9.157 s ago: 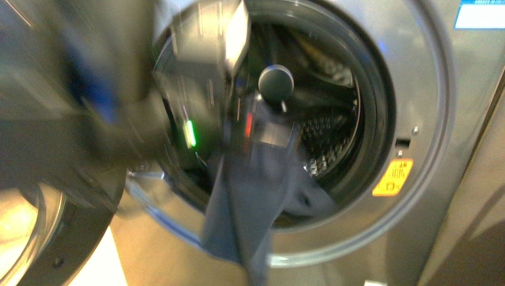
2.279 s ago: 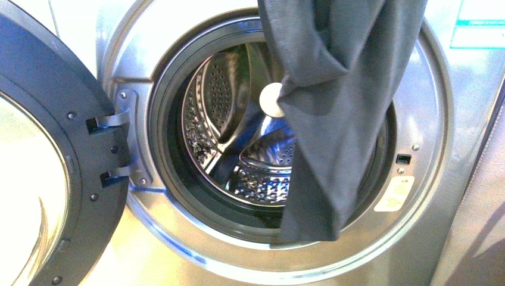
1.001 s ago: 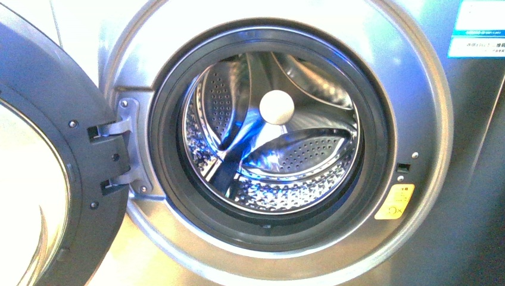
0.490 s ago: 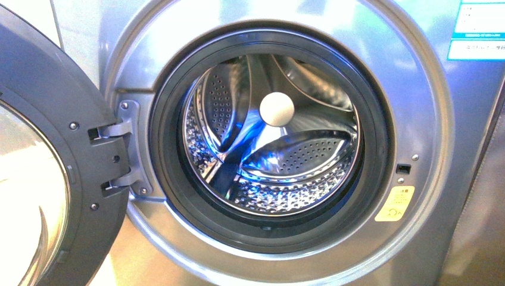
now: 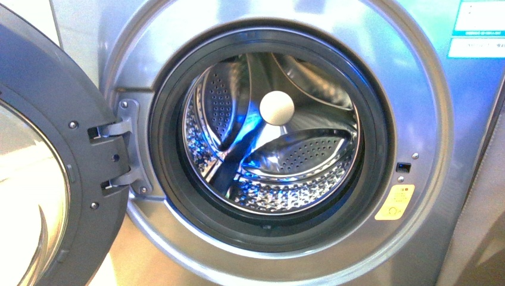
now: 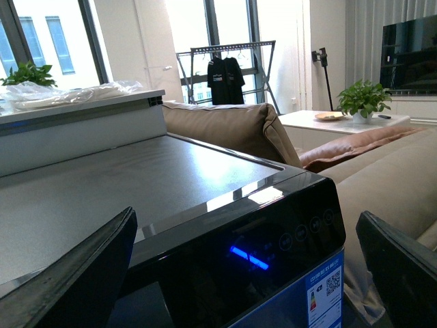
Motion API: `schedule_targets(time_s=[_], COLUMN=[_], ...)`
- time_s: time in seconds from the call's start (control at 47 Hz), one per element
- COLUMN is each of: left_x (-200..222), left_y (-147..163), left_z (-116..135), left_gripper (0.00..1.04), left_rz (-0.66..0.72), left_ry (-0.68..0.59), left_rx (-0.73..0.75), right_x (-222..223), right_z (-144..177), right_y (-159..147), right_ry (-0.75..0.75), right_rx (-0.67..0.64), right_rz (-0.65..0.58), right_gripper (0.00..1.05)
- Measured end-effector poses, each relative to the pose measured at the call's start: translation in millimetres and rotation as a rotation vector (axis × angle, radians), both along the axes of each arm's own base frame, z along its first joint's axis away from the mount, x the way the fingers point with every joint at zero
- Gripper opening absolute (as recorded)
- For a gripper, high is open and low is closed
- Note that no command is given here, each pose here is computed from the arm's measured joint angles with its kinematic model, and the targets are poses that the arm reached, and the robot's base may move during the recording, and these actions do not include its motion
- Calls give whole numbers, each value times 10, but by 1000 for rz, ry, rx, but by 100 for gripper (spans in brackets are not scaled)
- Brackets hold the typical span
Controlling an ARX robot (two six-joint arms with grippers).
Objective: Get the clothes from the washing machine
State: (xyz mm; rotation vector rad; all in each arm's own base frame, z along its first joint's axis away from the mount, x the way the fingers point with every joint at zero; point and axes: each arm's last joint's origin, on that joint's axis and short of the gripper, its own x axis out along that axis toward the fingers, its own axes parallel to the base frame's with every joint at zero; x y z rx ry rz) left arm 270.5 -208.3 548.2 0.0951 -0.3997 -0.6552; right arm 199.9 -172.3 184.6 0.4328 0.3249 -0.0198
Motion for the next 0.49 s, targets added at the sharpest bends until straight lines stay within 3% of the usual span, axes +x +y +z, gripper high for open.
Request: schedule_targets(time_s=[0.106, 0.192, 0.362, 0.405, 0.49], left_x=[-3, -4, -5, -5, -5], left_y=[2, 3, 4, 4, 4], left_z=[2, 4, 5, 5, 5], left_gripper=[98, 98, 98, 98, 98], left_rz=[0, 0, 0, 0, 0], left_ry=[-1, -1, -1, -1, -1], left_rx=[0, -1, -1, -1, -1], right_x=[-19, -31, -41, -39, -24], right_z=[-290, -481, -452, -390, -168], right_y=[38, 41, 49, 59, 104], right_ry=[79, 140, 135, 110, 17], right_rx=[24, 38, -2, -21, -77], right_rz=[-10, -26, -21, -19, -11], right_gripper=[37, 58, 95, 99, 96])
